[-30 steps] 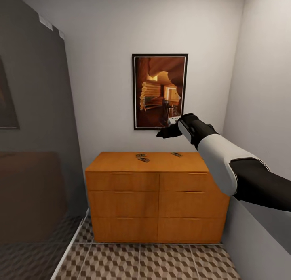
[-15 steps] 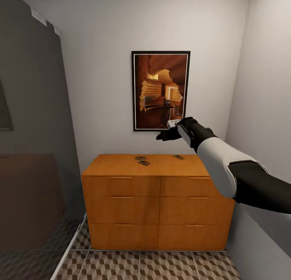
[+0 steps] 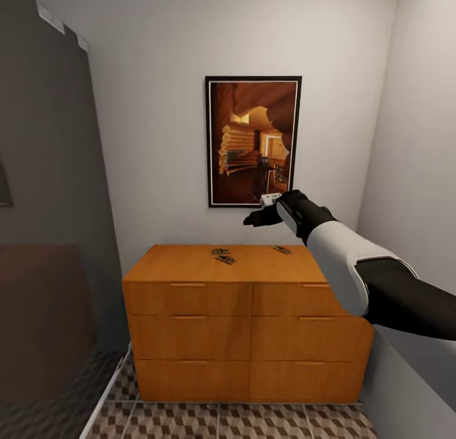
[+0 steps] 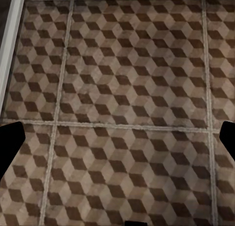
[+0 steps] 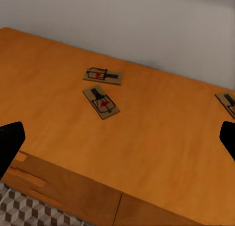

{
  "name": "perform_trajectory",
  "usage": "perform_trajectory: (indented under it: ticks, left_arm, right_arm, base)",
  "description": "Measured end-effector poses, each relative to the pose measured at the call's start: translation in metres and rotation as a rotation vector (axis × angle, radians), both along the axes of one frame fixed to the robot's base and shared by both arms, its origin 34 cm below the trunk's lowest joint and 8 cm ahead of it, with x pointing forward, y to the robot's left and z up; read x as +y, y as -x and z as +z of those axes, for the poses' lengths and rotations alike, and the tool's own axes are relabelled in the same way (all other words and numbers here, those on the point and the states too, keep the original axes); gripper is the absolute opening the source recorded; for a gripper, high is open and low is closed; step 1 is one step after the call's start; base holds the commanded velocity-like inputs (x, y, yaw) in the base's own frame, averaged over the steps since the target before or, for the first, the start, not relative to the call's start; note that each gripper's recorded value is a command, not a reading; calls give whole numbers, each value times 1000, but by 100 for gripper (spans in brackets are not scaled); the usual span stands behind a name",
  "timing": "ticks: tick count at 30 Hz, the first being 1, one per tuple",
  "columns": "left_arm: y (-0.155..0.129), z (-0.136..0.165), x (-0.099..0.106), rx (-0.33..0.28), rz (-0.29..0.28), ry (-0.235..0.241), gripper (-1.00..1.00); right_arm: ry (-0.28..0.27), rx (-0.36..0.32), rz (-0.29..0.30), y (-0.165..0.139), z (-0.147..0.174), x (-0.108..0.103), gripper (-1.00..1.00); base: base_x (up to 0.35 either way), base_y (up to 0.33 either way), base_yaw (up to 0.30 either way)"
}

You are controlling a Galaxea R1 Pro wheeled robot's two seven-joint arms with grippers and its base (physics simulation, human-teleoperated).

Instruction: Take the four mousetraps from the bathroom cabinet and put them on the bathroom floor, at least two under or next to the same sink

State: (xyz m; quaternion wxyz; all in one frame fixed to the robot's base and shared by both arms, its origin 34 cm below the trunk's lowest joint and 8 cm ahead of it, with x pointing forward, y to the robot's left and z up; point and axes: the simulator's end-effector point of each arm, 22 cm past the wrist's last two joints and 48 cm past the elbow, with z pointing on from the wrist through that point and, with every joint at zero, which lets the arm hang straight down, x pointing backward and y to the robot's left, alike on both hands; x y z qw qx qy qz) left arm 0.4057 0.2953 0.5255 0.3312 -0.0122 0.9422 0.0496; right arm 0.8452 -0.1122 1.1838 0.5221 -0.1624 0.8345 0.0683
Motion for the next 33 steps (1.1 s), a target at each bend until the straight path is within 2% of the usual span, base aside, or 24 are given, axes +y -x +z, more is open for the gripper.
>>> perform_trajectory:
  ticks: [9, 13, 17, 24, 33]
  left_arm:
    - [0, 0, 1, 0, 0, -1, 100]
    - [0, 0, 1, 0, 0, -1, 100]
    - [0, 0, 1, 0, 0, -1, 100]
    - [0, 0, 1, 0, 0, -1, 100]
    - [0, 0, 1, 0, 0, -1, 100]
  right_arm:
    - [-11, -22, 23, -1, 4, 7, 100]
    - [-43, -14, 95, 5, 5, 20, 100]
    - [-59, -18, 133, 8, 7, 28, 100]
    - [-65, -18, 150, 9, 6, 31, 100]
    - [-68, 7, 152, 11, -13, 31, 100]
  base:
    - [137, 0, 0]
    - [126, 0, 0]
    - [122, 0, 0]
    - [115, 0, 0]
    - [52, 0, 0]
